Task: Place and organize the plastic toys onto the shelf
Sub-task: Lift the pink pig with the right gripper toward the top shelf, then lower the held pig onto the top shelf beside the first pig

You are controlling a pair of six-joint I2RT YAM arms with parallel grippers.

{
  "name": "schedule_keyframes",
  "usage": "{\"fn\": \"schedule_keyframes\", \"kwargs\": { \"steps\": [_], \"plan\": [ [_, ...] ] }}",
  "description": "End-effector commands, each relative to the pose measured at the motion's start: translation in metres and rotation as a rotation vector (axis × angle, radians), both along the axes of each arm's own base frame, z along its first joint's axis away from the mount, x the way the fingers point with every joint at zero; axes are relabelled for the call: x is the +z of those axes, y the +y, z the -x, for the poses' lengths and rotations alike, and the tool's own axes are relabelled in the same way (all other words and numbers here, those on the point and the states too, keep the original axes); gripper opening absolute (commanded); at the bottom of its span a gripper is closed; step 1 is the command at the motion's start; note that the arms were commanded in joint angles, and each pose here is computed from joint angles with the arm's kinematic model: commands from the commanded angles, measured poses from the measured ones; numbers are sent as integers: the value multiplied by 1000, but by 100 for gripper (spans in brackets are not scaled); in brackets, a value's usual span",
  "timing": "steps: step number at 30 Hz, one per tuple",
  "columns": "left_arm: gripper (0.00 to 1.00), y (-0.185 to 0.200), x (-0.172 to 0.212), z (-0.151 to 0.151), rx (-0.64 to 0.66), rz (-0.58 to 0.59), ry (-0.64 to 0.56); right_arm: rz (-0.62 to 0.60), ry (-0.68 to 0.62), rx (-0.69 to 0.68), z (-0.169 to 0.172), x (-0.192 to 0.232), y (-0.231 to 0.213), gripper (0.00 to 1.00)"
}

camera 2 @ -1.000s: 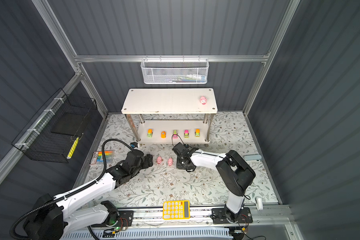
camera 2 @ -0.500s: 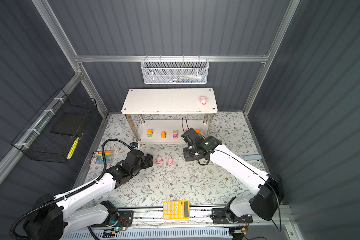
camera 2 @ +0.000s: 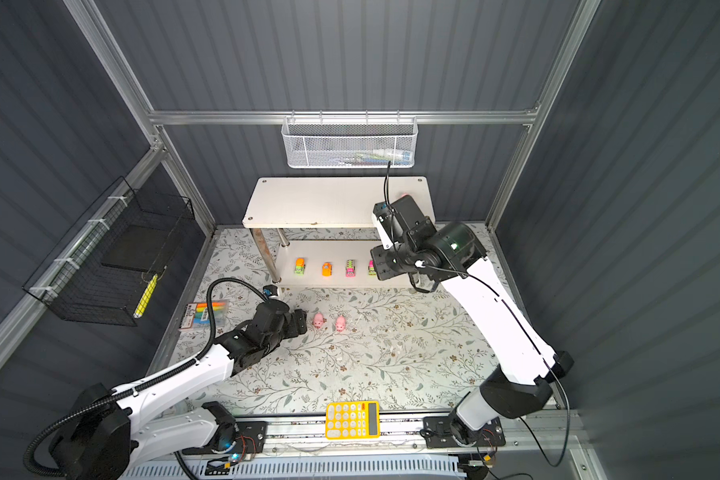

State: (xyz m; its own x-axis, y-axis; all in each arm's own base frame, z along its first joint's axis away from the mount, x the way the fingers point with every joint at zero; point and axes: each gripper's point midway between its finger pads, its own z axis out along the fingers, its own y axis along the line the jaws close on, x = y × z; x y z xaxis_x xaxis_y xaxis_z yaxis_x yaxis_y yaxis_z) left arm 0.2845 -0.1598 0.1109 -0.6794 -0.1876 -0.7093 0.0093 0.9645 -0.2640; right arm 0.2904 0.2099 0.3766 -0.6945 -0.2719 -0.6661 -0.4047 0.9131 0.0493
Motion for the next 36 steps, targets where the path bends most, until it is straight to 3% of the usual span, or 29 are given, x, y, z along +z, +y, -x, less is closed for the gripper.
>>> {"fn": "schedule_keyframes", "kwargs": {
  "steps": [1, 17, 36],
  "plan": [
    [88, 2, 3, -1, 3, 8, -10, 67, -18, -3, -9, 8, -13, 31],
    [88, 2, -5, 1, 3, 14, 3, -102, -143, -78, -85, 41, -6, 34],
    [88, 4, -10, 4, 12, 23, 6, -107, -148, -106, -143, 22, -4, 34]
  ]
}}
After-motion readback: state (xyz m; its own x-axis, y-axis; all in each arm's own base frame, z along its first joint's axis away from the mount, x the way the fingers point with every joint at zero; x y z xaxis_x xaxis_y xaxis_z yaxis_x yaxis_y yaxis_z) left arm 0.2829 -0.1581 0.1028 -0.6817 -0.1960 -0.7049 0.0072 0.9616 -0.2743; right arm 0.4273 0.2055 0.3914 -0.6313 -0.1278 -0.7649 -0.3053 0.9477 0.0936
